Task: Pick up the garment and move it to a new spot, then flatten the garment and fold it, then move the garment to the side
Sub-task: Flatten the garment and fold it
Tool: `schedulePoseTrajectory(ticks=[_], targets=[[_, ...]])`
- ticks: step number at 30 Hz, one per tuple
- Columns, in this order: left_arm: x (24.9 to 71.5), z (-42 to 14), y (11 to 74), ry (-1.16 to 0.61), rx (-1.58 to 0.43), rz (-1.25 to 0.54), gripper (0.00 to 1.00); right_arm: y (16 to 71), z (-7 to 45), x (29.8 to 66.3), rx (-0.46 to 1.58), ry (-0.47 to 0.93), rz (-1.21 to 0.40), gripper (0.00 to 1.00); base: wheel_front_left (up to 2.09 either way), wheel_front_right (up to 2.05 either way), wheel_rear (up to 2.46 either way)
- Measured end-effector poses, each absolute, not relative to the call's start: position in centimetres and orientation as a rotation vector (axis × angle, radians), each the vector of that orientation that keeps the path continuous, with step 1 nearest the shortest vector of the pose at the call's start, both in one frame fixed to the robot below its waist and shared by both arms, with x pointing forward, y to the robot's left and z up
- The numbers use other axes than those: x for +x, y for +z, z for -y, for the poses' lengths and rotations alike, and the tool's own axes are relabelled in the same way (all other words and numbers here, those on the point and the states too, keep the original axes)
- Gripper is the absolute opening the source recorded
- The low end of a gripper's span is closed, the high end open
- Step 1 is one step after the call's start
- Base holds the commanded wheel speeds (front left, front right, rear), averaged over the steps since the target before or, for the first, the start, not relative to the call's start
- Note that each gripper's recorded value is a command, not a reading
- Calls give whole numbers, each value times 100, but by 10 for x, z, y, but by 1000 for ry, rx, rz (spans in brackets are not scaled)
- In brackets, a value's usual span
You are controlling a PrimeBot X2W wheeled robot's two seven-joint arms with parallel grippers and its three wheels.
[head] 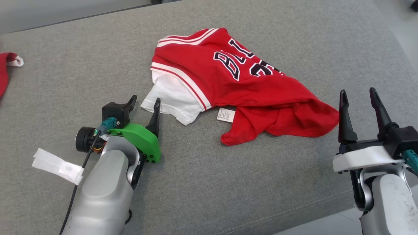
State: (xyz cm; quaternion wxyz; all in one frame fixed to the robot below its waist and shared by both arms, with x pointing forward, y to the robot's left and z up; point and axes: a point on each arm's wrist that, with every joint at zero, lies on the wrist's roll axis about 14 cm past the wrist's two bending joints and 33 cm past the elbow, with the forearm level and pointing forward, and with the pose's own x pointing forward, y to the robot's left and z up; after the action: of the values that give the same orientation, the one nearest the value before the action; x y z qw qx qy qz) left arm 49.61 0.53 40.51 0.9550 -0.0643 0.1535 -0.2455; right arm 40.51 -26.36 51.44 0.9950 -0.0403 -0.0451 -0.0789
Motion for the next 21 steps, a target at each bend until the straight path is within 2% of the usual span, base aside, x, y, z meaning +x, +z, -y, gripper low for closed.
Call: schedulePoseTrajectory(ticks=[5, 6, 8, 9, 15, 21], targets=[[494, 11, 381, -541, -134, -394, 100, 507, 276, 400, -92, -195, 64, 100, 0, 0, 0], [495, 13, 379, -547, -135, -400, 90, 506, 278, 400, -94, -200, 61, 100, 0, 0, 0], [495, 20, 378, -567, -132, -405, 23, 505, 281, 399, -98, -209, 57, 100, 0, 0, 0], [495, 23, 377, -575, -134, -403, 2, 506, 283, 399, -100, -214, 58, 100, 0, 0, 0], [501, 25, 399, -573, -196, -337, 0, 508, 287, 400, -102, -228, 67, 100, 0, 0, 0], [507, -3, 430, -494, -220, -211, 0, 506, 285, 401, -93, -225, 66, 100, 0, 0, 0]])
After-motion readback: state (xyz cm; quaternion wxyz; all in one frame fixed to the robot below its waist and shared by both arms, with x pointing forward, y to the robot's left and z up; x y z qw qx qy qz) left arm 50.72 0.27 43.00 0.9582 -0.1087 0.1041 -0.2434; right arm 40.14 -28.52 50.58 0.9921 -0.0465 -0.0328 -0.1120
